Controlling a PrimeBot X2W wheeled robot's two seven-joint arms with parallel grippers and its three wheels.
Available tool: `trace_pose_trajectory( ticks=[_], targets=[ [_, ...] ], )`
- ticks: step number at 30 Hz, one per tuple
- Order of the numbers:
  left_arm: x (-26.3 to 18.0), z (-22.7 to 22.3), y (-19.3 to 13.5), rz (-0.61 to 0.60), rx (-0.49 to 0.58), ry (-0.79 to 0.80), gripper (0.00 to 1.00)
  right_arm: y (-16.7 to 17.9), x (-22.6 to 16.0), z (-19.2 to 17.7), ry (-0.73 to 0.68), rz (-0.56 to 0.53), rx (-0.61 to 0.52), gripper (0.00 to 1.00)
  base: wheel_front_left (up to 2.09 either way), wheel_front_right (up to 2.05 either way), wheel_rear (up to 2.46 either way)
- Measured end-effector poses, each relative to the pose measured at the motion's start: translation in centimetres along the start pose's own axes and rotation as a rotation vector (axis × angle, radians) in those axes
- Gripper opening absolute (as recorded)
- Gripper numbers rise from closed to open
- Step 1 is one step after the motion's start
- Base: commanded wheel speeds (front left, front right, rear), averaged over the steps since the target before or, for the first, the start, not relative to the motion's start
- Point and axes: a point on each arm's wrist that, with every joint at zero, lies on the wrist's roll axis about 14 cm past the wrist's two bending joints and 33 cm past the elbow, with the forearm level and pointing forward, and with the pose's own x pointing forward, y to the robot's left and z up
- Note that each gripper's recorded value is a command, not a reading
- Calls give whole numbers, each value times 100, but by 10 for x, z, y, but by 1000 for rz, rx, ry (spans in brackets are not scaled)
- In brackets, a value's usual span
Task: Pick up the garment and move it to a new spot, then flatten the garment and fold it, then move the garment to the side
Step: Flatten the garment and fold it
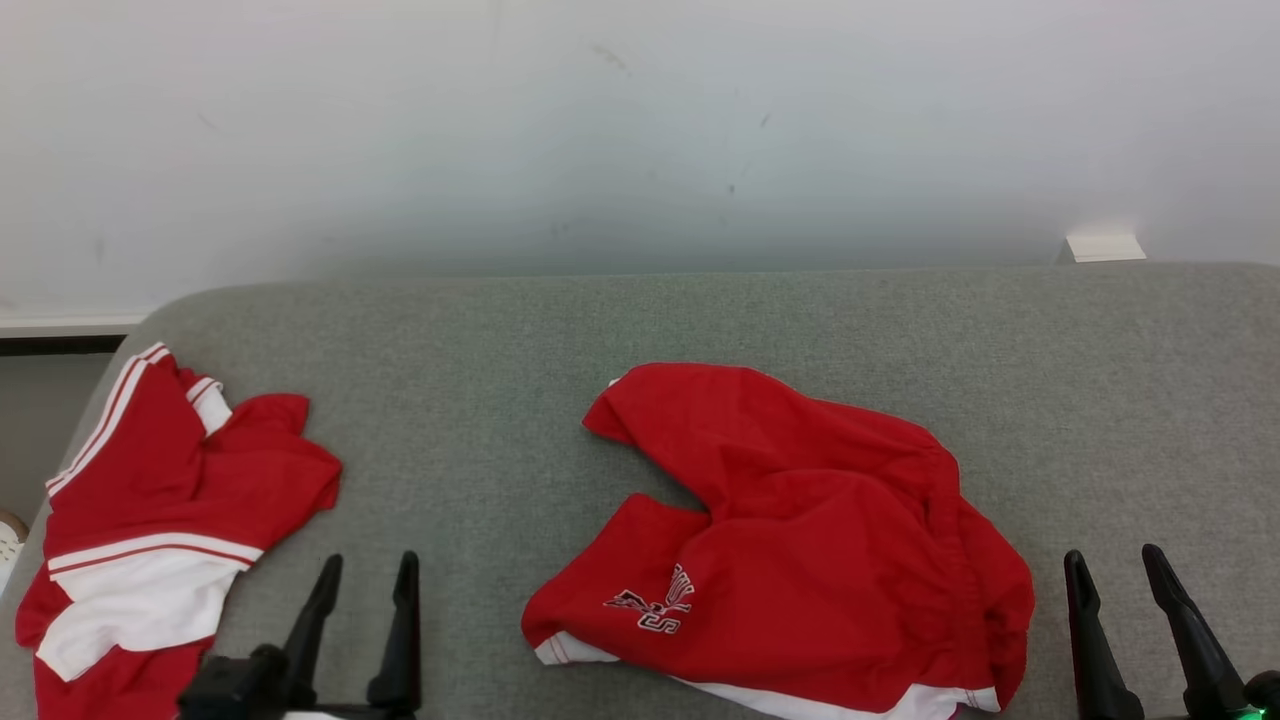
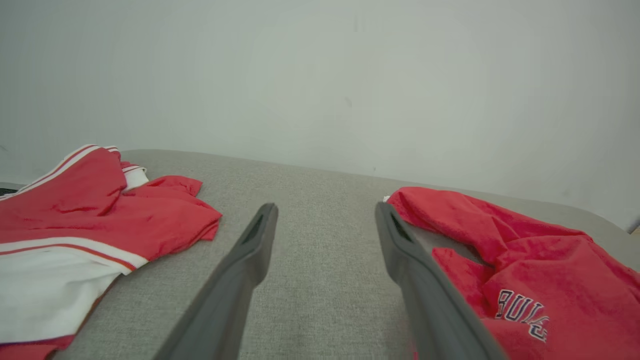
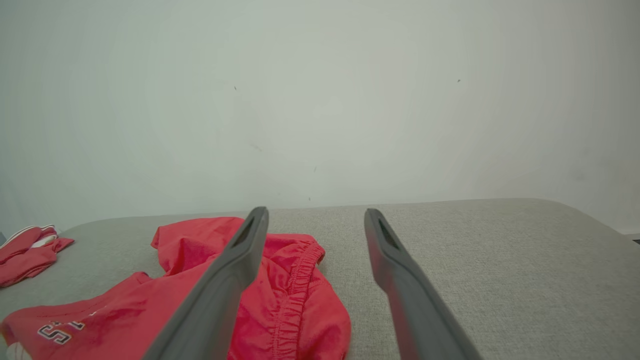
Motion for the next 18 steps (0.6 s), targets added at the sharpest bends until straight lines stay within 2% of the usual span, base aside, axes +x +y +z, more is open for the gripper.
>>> trace_pose_trajectory(
  ticks=[4, 7, 10, 15, 18],
  targets=[
    [-1, -12, -19, -67, -15, 37, 100, -1, -1, -2, 10, 10, -12, 100, 0, 0, 0],
    [-7, -32, -36, -147, -13, 108, 100, 7, -6, -17, 72, 56, -10, 100, 0, 0, 0],
    [-17, -56, -47, -209, -24, 211, 100, 16, -16, -45, 178, 111, 5, 100, 0, 0, 0],
    [-23, -79, -53, -252, -47, 327, 100, 21, -40, -100, 407, 137, 54, 100, 0, 0, 0],
    [-26, -89, -63, -289, -46, 380, 100, 22, -40, -115, 462, 138, 63, 100, 0, 0, 0]
  ],
)
